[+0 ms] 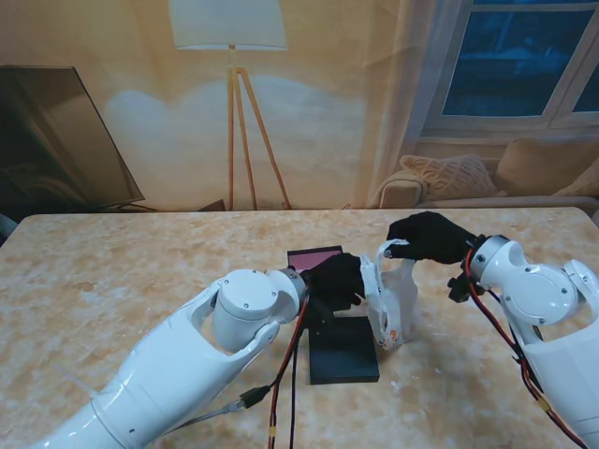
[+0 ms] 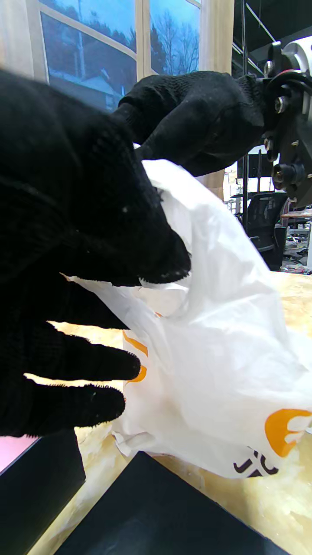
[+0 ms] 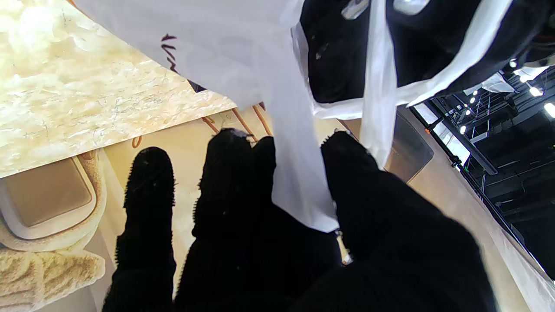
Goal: Pack mini donuts into a plastic bag, tie the opening and put the bag into the gift box
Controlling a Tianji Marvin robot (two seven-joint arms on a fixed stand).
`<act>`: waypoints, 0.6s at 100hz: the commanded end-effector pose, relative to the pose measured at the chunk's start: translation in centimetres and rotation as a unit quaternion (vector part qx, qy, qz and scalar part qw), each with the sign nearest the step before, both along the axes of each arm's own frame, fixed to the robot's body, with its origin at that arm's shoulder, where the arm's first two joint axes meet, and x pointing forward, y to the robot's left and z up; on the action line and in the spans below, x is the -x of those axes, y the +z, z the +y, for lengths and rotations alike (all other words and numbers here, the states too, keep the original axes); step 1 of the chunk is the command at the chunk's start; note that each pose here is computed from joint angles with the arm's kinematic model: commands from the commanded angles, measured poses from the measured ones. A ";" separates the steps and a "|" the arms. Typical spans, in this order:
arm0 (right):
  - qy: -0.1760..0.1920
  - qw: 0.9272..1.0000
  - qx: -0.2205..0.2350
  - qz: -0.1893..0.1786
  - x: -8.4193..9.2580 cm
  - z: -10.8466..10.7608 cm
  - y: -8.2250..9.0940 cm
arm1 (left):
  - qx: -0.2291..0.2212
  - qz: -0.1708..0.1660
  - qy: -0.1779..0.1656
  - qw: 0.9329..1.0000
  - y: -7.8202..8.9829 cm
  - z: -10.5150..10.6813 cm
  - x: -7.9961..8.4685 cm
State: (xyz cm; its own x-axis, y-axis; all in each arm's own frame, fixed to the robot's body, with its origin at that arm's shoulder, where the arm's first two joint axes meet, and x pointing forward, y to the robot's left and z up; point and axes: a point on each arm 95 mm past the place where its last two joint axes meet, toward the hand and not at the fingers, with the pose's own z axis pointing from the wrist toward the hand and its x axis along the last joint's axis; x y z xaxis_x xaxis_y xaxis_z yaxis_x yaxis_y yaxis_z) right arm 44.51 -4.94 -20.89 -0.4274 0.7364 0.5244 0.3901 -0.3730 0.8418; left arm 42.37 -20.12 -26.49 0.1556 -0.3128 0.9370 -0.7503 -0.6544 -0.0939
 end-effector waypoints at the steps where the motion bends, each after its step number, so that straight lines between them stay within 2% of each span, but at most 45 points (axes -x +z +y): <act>1: 0.005 1.000 0.002 0.014 0.3 0.2 -0.6 | -0.001 -0.010 -0.003 1.000 0.4 -0.4 0.2; 30: 0.009 1.000 -0.001 0.017 0.3 0.2 -0.7 | -0.025 -0.049 0.012 0.998 0.1 -0.7 0.0; 60: 0.014 1.000 -0.003 0.021 0.2 0.3 -0.9 | -0.030 -0.056 0.014 0.998 0.1 -1.0 0.2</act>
State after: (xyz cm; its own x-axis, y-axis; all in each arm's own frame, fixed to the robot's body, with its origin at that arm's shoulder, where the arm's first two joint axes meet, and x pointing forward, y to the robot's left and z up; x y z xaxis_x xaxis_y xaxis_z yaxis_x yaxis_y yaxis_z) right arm 44.50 -4.94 -21.20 -0.4247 0.7253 0.5418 0.4129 -0.3774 0.8289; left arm 42.49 -20.51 -26.66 0.0648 -0.3703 0.9266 -0.7020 -0.6769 -0.2214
